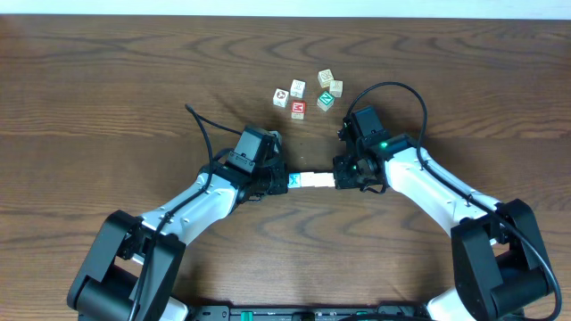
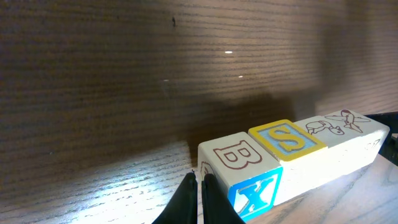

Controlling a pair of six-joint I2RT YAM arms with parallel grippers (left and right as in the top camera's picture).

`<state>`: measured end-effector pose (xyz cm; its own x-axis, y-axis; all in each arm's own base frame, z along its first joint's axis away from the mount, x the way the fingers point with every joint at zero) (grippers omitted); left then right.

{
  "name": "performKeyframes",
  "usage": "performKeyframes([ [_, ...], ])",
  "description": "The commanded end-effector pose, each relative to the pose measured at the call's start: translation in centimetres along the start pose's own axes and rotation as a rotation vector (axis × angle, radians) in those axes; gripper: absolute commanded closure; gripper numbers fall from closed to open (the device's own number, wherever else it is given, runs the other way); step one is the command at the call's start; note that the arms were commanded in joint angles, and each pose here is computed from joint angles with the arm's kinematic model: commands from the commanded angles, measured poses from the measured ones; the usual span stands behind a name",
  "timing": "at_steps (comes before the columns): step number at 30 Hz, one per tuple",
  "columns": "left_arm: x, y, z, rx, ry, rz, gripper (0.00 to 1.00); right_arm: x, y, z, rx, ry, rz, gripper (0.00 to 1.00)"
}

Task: Lift 4 blocks

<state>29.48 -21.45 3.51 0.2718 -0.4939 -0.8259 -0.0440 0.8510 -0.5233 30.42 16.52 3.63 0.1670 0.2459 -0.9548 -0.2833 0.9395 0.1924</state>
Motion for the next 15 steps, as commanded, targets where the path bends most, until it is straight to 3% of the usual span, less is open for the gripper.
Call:
performKeyframes([
  [1,0.2,-2.4,-1.5,0.049,0.059,-0.095,0.93,0.1,3.8,-0.5,-0.045,0.022,0.145,0.99],
  [15,0.2,-1.9,-1.4,0.057,0.050,-0.069,0.93,1.1,3.4,-1.7,-0.042,0.033,0.141,0.99],
])
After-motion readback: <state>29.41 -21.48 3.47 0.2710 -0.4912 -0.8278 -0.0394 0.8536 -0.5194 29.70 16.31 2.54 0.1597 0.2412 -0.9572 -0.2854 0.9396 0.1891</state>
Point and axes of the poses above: each gripper's point midway between its finger pads, its own x axis out along the fingers, its own y axis along the line the jaws close on, z = x × y, the point moved 1 cm from there along -x, back along the fingers, and after that the axes turned 9 degrees about -x, right-handed, at the moved point
